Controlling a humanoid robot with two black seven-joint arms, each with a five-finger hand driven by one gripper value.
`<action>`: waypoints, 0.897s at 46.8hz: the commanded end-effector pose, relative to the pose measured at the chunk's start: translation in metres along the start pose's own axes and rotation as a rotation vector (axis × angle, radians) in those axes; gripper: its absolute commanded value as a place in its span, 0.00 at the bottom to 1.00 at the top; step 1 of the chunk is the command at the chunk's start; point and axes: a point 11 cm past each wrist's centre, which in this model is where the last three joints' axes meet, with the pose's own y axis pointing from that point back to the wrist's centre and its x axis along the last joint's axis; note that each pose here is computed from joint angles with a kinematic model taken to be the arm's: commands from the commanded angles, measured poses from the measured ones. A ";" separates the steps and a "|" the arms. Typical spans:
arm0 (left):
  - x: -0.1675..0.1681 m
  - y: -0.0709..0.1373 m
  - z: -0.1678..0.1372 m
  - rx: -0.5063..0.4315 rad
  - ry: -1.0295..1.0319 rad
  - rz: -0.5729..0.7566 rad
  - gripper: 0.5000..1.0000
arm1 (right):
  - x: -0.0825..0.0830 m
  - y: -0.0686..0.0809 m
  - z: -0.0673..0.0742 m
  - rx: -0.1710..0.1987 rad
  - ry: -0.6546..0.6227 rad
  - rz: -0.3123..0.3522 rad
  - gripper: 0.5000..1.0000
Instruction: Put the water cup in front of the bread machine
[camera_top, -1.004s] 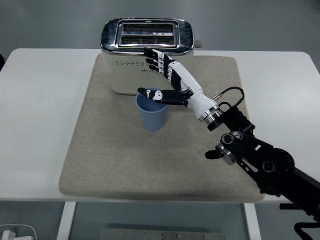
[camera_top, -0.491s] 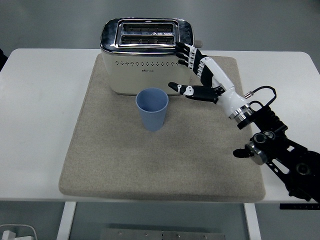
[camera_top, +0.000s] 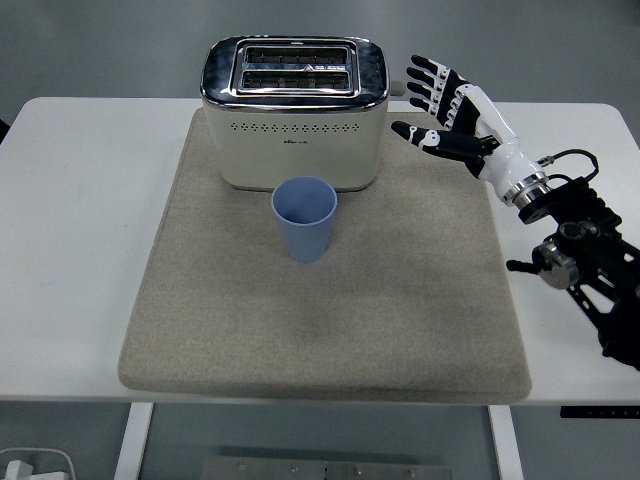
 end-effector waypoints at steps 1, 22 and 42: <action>0.000 0.000 0.000 0.000 0.000 0.000 1.00 | 0.011 -0.010 -0.002 -0.072 -0.081 0.017 0.84; 0.000 0.000 0.000 0.000 0.000 0.000 1.00 | 0.042 -0.029 0.006 -0.413 -0.283 0.031 0.85; 0.000 0.000 0.000 0.000 0.001 0.000 1.00 | 0.044 -0.046 0.002 -0.344 -0.401 0.200 0.85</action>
